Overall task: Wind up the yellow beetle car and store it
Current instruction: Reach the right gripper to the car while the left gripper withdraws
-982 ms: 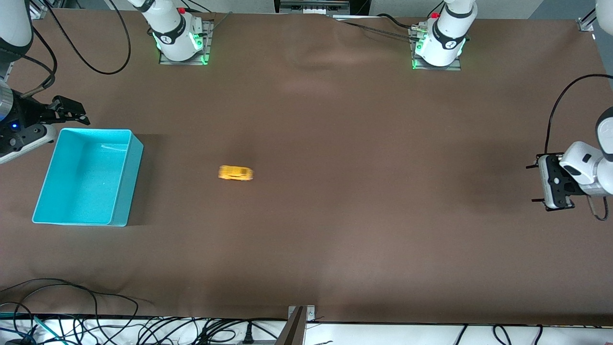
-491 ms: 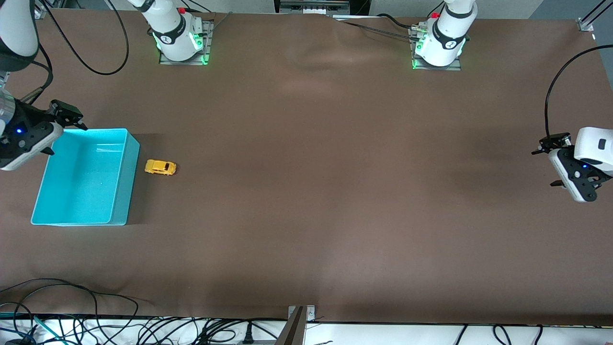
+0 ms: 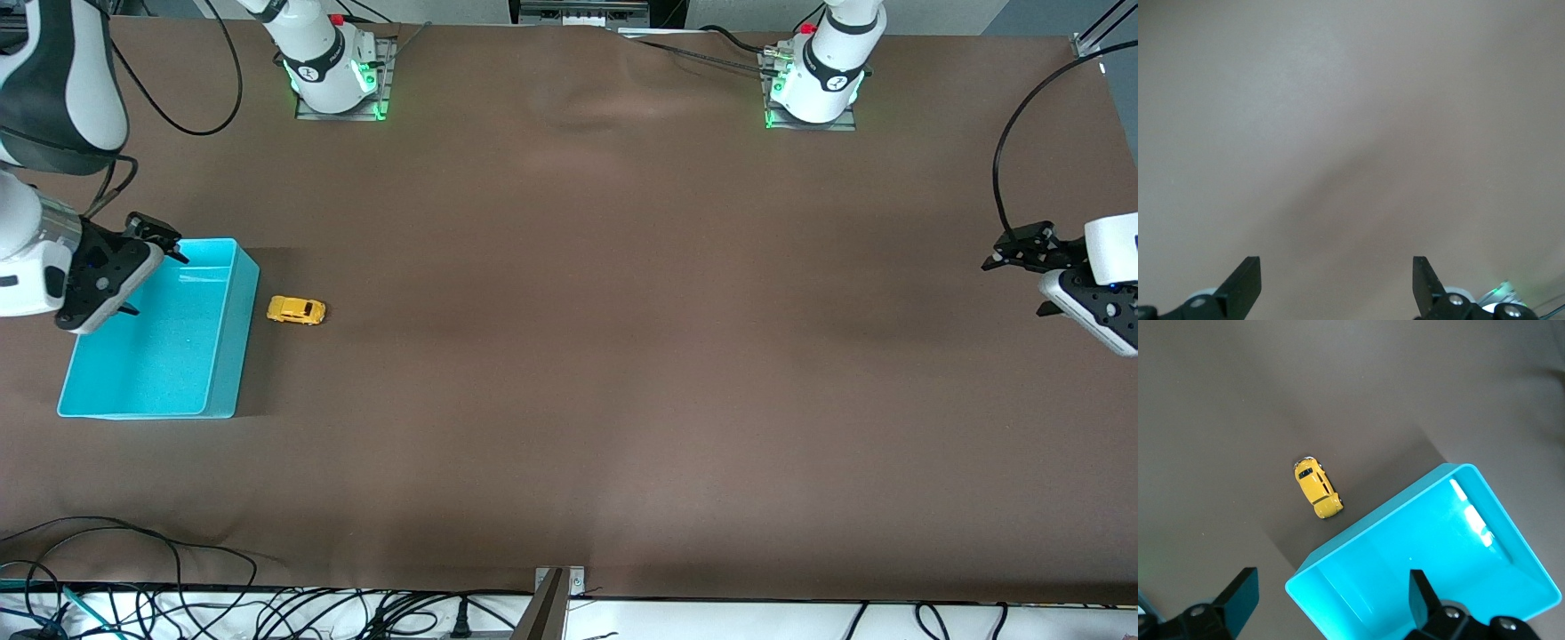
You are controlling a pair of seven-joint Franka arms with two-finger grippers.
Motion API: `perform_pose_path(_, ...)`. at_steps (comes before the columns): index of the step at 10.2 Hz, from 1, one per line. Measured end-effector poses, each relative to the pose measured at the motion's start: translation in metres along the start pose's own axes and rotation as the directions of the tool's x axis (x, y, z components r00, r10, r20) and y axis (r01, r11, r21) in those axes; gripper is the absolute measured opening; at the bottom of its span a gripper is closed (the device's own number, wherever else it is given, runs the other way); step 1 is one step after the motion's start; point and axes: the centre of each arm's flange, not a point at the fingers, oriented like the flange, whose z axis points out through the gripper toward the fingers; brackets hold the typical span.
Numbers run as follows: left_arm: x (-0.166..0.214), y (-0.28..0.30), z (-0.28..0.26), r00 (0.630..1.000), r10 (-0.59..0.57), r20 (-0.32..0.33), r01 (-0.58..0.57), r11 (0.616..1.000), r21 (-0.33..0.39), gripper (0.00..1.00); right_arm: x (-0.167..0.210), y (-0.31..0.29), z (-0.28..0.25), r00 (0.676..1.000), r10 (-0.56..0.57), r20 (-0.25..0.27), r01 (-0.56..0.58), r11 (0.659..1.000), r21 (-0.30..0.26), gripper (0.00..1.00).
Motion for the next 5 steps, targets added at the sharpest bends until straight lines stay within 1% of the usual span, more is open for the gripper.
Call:
perform_pose_path(2,-0.008,0.023,-0.028,0.988,-0.156,-0.012,0.156,0.987,0.027,1.0,0.009,-0.01,0.028,0.999,-0.04,0.007,0.04,0.999,0.015,1.0)
perform_pose_path(5,-0.013,0.081,-0.068,0.946,-0.321,-0.055,0.324,0.942,0.083,1.0,0.021,-0.028,0.073,0.997,-0.076,0.008,0.076,0.997,0.021,1.0)
